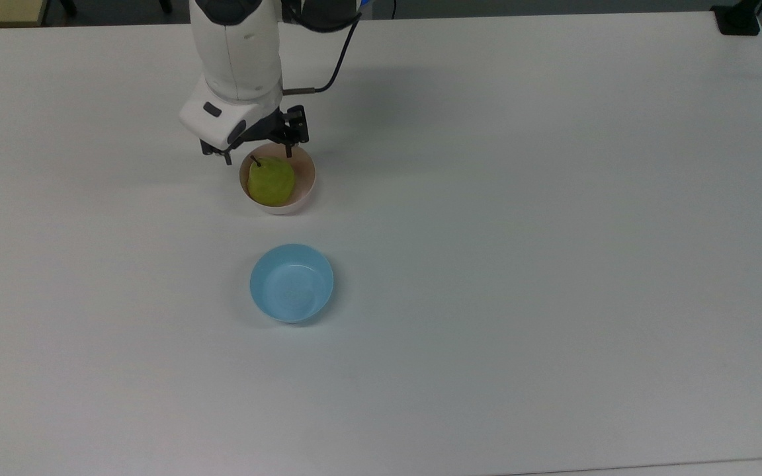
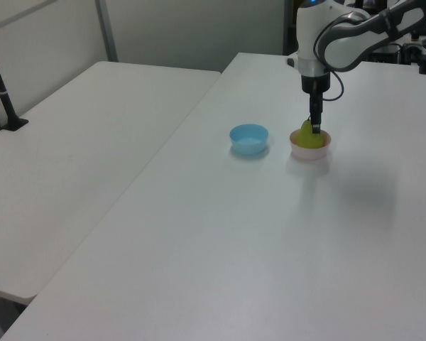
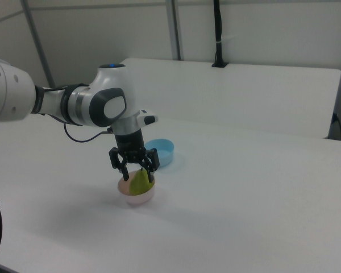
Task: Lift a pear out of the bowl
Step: 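Lower the gripper into the pink bowl and close it on the pear, then lift the green pear up out of the pink bowl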
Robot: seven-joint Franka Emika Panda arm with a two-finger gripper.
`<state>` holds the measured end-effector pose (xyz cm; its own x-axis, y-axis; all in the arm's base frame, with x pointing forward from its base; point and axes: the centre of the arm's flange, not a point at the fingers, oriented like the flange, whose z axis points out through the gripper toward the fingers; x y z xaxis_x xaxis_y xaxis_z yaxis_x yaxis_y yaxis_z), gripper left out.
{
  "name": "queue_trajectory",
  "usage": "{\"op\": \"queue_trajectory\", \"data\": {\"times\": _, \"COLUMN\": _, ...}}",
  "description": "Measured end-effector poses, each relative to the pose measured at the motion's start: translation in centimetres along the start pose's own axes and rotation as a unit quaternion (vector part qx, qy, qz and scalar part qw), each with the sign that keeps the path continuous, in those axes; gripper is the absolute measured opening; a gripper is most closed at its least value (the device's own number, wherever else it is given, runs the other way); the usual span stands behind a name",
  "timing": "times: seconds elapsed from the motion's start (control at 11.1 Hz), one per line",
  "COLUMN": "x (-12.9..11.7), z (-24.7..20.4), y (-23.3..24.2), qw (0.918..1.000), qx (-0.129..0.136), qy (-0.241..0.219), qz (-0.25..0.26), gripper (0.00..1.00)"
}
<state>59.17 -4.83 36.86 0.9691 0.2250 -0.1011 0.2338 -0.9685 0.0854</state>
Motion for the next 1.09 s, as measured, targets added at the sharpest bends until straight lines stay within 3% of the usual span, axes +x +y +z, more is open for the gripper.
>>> {"op": "queue_trajectory", "data": {"times": 0.27, "x": 0.9, "z": 1.5, "y": -1.0, "qw": 1.0000, "qx": 0.000, "qy": 0.000, "qz": 0.003, "gripper": 0.81}}
{"op": "queue_trajectory", "data": {"times": 0.63, "x": 1.5, "z": 2.6, "y": -1.6, "qw": 0.9999, "qx": 0.001, "qy": 0.001, "qz": 0.011, "gripper": 0.81}}
{"op": "queue_trajectory", "data": {"times": 1.09, "x": 1.6, "z": 2.8, "y": -1.7, "qw": 0.9999, "qx": 0.001, "qy": 0.001, "qz": 0.011, "gripper": 0.70}}
